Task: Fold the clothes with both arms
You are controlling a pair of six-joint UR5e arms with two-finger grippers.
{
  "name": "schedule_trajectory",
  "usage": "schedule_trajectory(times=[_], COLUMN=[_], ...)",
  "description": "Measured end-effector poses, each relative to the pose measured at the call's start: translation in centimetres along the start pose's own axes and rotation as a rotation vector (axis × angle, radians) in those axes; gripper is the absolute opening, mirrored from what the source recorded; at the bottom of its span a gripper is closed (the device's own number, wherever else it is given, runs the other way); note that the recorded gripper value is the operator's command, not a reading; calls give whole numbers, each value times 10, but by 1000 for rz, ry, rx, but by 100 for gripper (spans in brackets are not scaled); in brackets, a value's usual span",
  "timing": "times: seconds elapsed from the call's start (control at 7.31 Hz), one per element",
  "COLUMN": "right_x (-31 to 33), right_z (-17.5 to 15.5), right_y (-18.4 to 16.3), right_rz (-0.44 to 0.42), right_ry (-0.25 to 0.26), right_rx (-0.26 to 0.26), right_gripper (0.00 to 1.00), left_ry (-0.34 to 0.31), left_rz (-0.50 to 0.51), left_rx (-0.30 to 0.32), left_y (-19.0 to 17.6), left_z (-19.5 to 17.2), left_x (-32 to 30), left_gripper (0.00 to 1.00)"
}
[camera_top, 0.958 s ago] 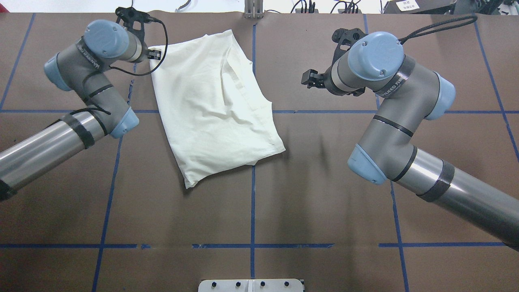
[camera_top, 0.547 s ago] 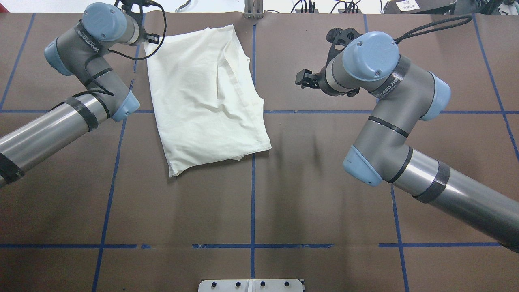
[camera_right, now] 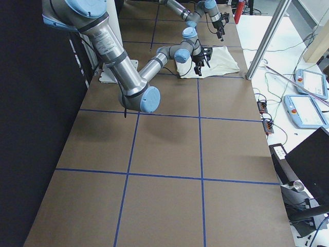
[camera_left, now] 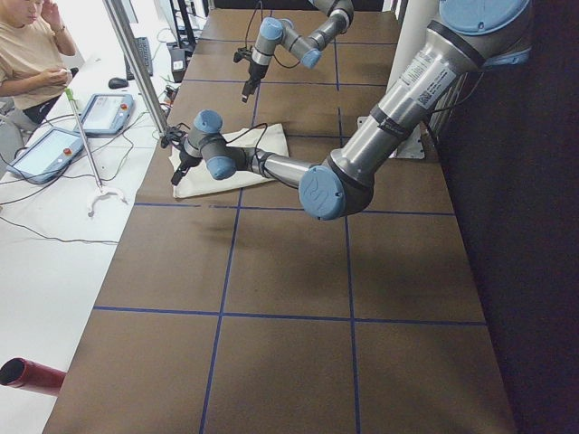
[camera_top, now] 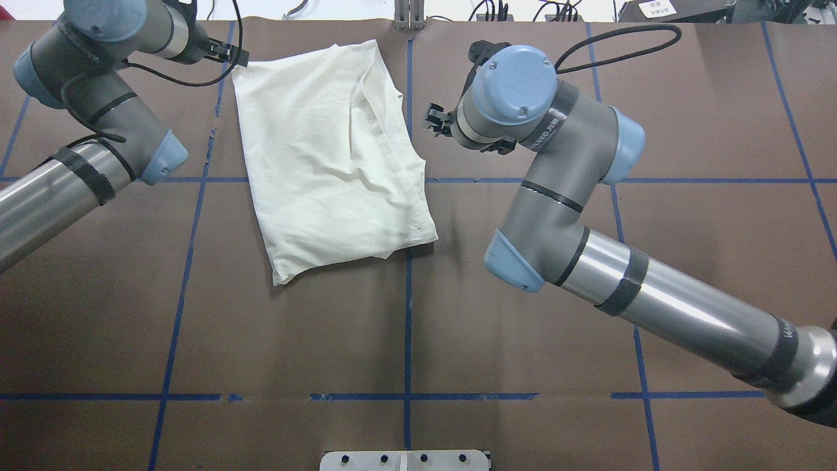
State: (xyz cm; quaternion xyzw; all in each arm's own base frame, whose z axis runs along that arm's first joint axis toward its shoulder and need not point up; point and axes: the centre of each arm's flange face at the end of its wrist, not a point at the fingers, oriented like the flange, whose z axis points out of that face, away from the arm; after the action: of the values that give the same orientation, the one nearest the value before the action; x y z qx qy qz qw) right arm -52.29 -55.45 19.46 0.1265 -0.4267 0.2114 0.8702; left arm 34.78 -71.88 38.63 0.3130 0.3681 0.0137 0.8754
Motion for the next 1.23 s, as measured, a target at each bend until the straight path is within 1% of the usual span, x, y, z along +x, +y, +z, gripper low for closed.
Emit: schedule_trajectory(times=[0.27,0.41,0.68,1.23], right_x=[-33,-45,-52,-48], right_z=[37,50,67,86], right_y=[20,29,45,66], right_rz=[-11,-19,-37,-62], right_ry=[9,20,44,80], right_rx=[23,29,40,58], right_gripper=[70,67,63,59], left_ry=[9,9,8,5], left_rz=[-1,-4,-8,-9], left_rx=[0,0,-2,-10], left_y=[5,6,7,13], left_z=[-4,-4,-4,-1], left_x=[-2,-3,-4,-7], left_gripper=[100,100,100,100])
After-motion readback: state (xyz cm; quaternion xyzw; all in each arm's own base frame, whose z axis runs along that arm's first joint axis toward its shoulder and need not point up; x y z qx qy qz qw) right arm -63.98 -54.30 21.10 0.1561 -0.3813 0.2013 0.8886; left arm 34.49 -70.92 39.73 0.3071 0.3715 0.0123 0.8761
